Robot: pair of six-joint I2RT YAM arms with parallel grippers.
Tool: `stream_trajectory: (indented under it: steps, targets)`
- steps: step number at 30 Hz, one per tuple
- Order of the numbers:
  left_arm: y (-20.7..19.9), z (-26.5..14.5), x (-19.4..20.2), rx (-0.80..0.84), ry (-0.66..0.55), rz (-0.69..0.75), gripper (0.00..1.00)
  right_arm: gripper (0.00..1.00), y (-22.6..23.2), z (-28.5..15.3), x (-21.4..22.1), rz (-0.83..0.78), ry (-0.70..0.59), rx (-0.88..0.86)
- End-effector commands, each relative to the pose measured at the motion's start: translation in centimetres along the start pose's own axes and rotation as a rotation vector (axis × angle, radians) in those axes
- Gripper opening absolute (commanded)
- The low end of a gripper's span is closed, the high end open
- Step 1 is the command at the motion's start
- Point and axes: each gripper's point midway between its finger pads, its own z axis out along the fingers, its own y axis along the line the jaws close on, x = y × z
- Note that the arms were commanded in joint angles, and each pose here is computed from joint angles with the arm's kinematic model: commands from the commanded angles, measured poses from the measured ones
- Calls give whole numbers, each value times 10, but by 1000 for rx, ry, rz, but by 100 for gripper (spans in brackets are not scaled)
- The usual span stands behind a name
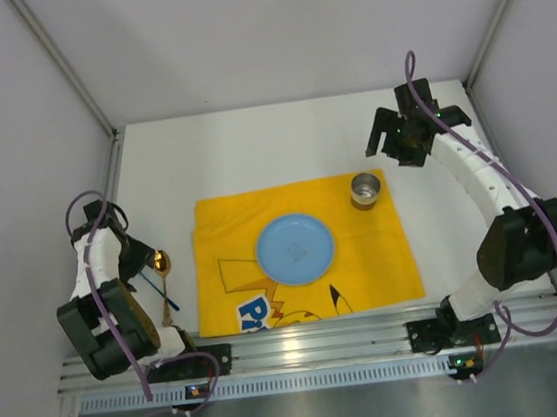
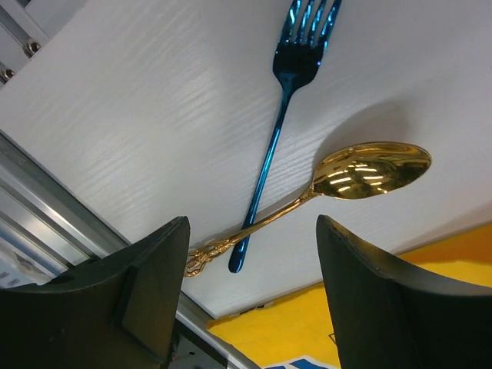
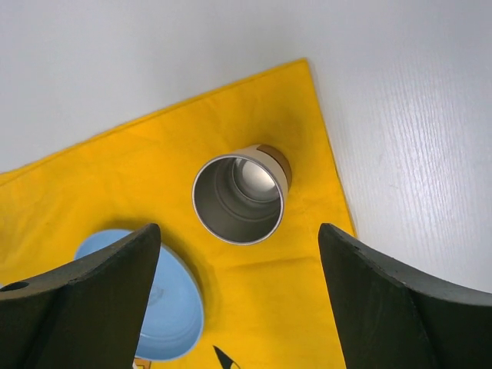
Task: Set the dinner table for one person
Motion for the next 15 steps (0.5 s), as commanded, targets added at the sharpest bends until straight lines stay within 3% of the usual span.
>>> stream_trajectory:
  steps: [1, 9, 15]
  targets:
    - [7, 8, -11, -32, -6, -32, 72, 84, -8, -13, 2, -36, 18, 36]
    - [0, 34, -10, -26, 17, -48, 67, 83, -12, -6, 1, -29, 51, 39]
    - [-6, 56, -8, -23, 35, -41, 58, 82, -14, 3, 3, -22, 76, 41]
